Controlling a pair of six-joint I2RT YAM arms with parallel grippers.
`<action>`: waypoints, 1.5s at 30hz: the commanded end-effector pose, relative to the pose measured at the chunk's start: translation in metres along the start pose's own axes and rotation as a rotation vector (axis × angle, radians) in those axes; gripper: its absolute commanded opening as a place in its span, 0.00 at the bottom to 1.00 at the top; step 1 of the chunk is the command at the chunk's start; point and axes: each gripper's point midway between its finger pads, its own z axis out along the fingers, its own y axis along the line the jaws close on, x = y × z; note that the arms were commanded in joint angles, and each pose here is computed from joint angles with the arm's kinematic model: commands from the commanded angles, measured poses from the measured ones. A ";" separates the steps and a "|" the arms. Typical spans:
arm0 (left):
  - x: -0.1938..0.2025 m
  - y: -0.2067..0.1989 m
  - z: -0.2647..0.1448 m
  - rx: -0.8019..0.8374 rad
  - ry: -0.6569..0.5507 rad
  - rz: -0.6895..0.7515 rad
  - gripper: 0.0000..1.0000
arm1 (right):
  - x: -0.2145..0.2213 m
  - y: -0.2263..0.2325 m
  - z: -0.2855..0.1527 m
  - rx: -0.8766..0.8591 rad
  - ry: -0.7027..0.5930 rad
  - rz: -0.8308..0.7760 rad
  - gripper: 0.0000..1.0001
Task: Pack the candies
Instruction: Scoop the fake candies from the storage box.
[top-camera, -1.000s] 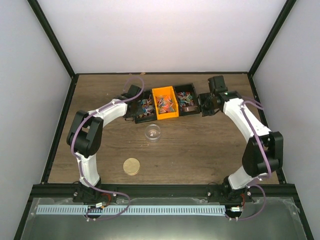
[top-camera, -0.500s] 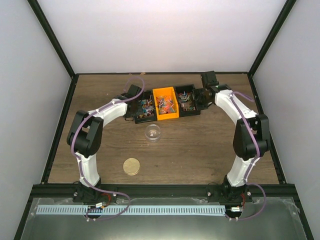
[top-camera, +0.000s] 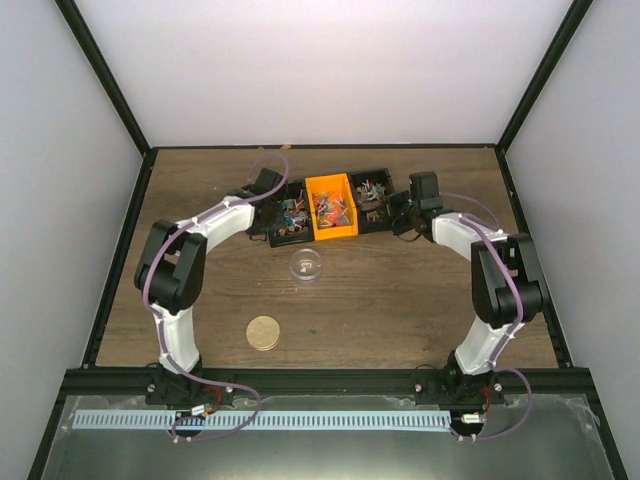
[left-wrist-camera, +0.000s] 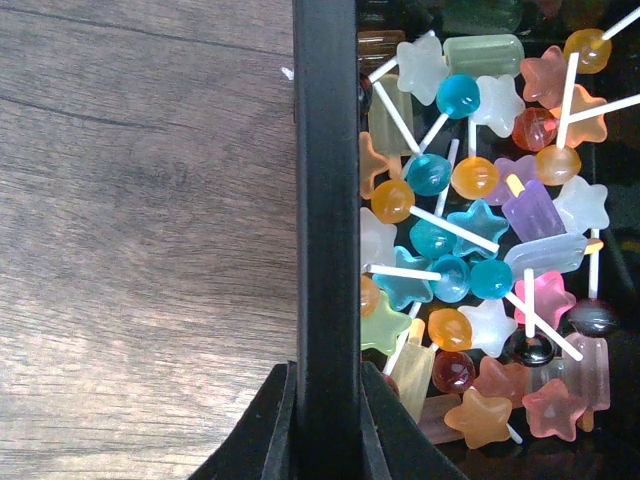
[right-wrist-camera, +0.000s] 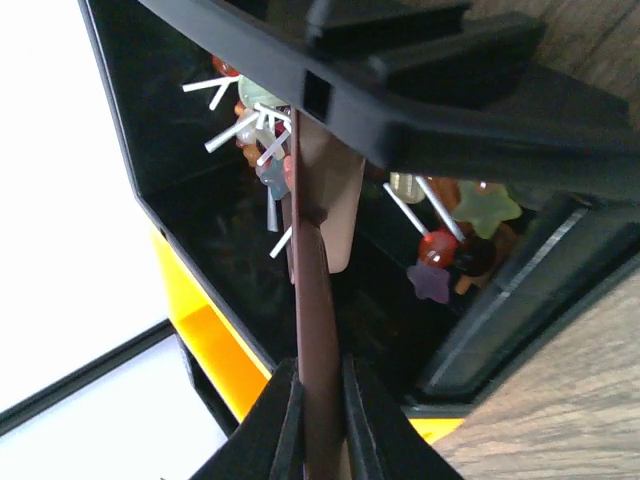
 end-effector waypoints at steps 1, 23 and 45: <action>0.043 -0.024 0.019 0.117 0.202 -0.033 0.04 | 0.016 -0.013 -0.009 -0.038 0.050 -0.070 0.01; 0.032 -0.032 0.011 0.135 0.193 -0.045 0.05 | 0.024 -0.019 -0.069 -0.433 0.066 -0.220 0.01; 0.013 -0.041 0.000 0.157 0.155 -0.039 0.28 | 0.027 -0.010 -0.101 -0.543 0.055 -0.271 0.01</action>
